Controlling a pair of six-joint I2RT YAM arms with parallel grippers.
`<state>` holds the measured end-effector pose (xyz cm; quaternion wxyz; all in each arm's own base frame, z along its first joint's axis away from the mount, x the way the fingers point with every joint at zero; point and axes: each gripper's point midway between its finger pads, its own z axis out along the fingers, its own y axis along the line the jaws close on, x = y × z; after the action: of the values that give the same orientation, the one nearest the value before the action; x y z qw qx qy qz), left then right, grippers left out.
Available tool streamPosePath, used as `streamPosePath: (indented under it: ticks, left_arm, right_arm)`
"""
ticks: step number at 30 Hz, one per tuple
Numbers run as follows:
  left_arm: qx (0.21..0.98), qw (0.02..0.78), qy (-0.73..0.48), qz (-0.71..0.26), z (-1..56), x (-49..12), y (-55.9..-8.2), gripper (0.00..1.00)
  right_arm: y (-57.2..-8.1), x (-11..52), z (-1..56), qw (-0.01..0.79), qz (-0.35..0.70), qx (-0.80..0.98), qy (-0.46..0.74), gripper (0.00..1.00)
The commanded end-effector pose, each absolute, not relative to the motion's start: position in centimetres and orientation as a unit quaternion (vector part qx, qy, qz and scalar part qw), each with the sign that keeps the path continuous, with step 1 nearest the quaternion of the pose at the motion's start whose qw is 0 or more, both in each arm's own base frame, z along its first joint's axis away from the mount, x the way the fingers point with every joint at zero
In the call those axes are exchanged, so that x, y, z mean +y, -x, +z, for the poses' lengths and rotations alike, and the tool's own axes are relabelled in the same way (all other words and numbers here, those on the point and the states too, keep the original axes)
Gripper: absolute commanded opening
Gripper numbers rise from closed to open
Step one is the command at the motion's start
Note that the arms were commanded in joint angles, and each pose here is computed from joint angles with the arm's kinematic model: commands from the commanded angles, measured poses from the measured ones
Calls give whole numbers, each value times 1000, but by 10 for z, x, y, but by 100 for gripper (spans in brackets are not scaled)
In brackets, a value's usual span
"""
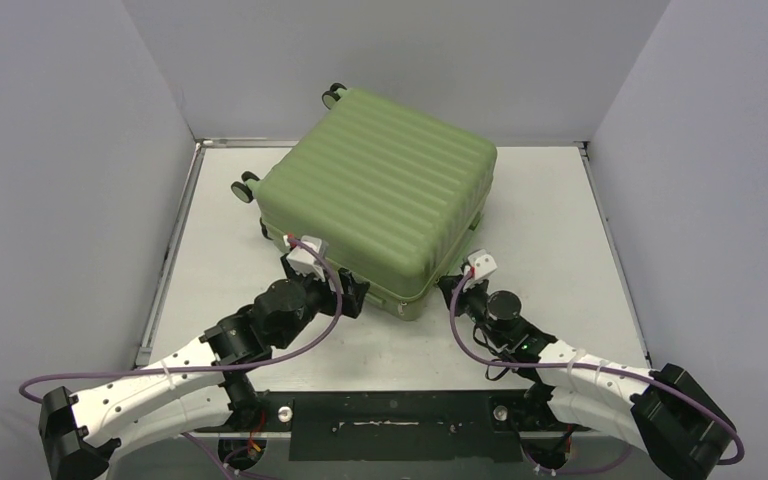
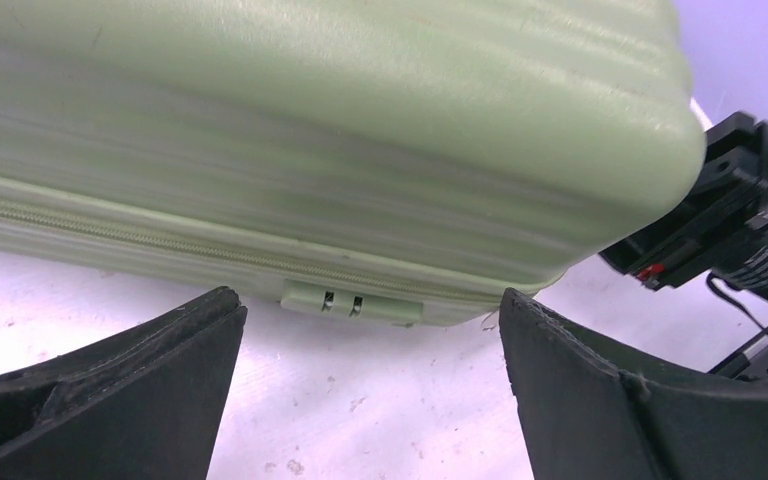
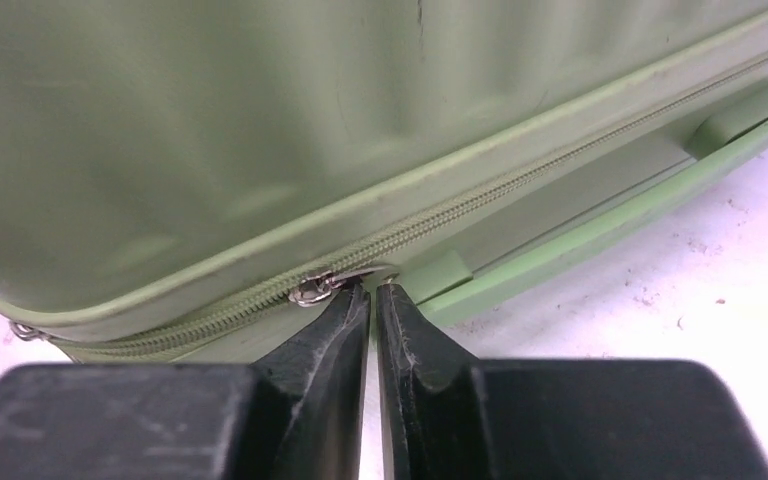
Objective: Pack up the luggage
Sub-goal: Move the luggage to the center of the board.
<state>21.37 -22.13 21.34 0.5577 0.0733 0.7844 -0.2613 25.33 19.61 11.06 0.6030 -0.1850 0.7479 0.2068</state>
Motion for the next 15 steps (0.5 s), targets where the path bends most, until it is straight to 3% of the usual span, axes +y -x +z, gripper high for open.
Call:
streamPosePath:
  ticks: [1, 4, 15]
  left_arm:
    - [782, 560, -75, -265, 214, -218, -213, 96]
    - [784, 559, -73, -261, 213, -216, -213, 96]
    - [788, 553, -72, -261, 208, -216, -212, 96]
  right_arm:
    - [-265, 197, 151, 664, 213, 697, 166, 6]
    - [-263, 197, 152, 665, 214, 695, 169, 0]
    - [-239, 213, 135, 616, 223, 726, 210, 0]
